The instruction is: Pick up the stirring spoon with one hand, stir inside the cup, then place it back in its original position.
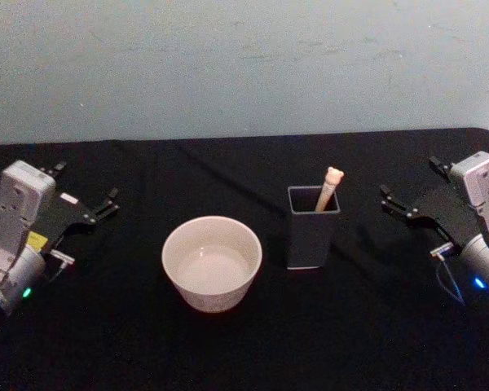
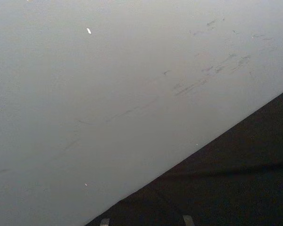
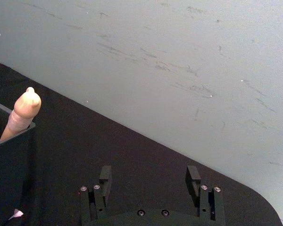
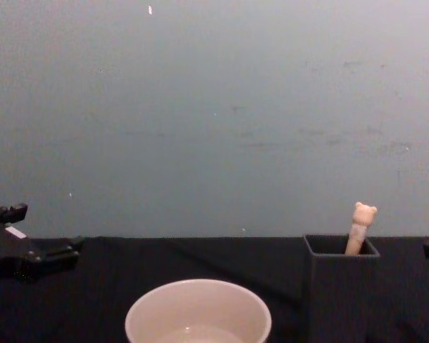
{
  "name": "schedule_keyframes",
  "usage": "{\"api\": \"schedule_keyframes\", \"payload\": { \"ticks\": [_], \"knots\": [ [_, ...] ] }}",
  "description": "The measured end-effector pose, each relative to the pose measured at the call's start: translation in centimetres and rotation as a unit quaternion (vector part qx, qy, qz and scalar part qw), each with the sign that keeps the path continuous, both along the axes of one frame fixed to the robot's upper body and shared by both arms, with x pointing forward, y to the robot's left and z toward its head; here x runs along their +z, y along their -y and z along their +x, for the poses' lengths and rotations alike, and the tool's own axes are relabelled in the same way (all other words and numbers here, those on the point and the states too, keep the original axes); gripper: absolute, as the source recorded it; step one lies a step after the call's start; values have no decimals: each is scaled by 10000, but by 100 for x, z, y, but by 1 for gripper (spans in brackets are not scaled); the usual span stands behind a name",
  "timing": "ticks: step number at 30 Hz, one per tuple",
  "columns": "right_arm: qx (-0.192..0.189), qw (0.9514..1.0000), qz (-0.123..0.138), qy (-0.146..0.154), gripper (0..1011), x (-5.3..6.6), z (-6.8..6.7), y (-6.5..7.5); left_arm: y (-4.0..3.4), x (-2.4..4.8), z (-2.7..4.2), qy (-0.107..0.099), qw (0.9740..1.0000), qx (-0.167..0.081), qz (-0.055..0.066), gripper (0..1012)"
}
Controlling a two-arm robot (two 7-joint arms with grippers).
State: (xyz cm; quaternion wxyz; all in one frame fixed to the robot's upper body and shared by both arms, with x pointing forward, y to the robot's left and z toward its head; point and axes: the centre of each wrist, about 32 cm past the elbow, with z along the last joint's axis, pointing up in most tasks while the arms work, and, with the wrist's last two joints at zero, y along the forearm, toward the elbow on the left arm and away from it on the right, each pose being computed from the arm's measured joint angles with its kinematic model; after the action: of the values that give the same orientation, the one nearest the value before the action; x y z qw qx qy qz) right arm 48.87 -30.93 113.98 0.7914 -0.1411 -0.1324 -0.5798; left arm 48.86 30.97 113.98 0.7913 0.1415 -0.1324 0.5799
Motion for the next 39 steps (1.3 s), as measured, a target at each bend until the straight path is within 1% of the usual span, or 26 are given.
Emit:
{"api": "schedule_keyframes", "payload": {
  "ticks": [36, 38, 39],
  "knots": [
    [-2, 10000, -4, -1, 1002, 0, 0, 3, 0, 0, 0, 0, 10000, 0, 0, 1001],
    [38, 10000, -16, -37, 1002, 6, 3, 9, 0, 0, 0, 0, 10000, 0, 0, 1001],
    [86, 9999, -24, -84, 1003, 29, 8, 18, 0, 0, 0, 0, 10000, 0, 0, 1001]
  ]
}}
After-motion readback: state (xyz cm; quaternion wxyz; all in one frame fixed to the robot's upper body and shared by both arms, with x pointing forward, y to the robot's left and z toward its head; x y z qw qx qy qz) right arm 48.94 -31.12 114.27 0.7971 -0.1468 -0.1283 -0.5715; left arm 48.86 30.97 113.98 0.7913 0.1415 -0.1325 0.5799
